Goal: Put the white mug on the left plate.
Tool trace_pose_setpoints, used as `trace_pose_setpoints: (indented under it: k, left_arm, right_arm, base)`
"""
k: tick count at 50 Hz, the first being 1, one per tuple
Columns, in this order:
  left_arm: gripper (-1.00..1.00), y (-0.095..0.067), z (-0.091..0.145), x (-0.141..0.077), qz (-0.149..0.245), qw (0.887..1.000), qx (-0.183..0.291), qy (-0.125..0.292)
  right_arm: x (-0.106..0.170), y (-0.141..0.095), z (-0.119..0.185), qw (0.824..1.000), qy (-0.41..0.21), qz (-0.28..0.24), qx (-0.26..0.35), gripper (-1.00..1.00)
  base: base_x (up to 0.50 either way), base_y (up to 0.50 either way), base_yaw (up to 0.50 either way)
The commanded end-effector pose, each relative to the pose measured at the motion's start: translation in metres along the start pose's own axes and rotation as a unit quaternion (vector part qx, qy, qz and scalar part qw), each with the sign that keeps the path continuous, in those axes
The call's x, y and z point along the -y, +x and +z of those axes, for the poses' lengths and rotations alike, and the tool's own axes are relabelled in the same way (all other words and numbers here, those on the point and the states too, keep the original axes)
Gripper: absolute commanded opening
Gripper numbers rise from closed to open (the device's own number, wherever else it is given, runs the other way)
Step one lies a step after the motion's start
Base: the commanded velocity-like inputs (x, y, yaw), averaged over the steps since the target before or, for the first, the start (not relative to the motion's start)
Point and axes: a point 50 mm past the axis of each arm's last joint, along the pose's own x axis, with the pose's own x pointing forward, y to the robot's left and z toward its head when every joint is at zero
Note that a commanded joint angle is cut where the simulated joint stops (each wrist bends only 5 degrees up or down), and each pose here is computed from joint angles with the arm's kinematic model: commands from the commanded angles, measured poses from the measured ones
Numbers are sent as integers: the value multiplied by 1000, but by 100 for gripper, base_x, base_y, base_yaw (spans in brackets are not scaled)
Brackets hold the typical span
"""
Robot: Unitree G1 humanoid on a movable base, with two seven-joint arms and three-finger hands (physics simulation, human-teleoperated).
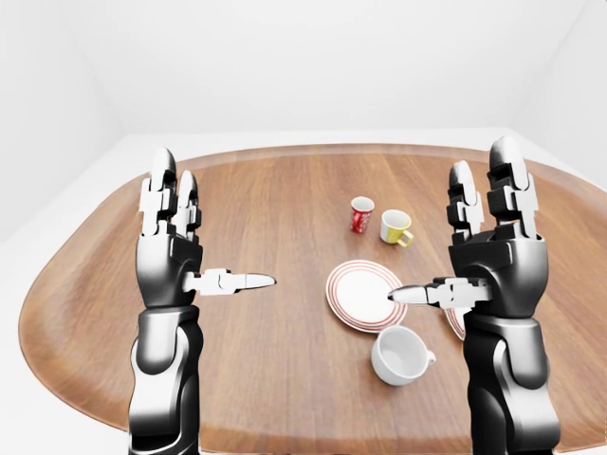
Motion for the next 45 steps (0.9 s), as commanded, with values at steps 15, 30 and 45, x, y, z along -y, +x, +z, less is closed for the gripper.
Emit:
trace_pose_setpoints:
  k: [15, 30, 45]
  left_arm:
    - [100, -2, -5, 1, -7, 1000, -13, 1]
    - [100, -2, -7, 1, -6, 1000, -17, 3]
    - [100, -2, -4, 1, -8, 1000, -9, 5]
  right_arm:
    - [-1, -1, -3, 1000, -2, 6, -7, 100]
    - [-7, -4, -3, 998, -62, 11, -14, 100]
    - [-16, -20, 14, 994, -98, 52, -6, 100]
  base:
    - [50, 5, 0]
    - [22, 1, 0]
    - [0, 0, 0]
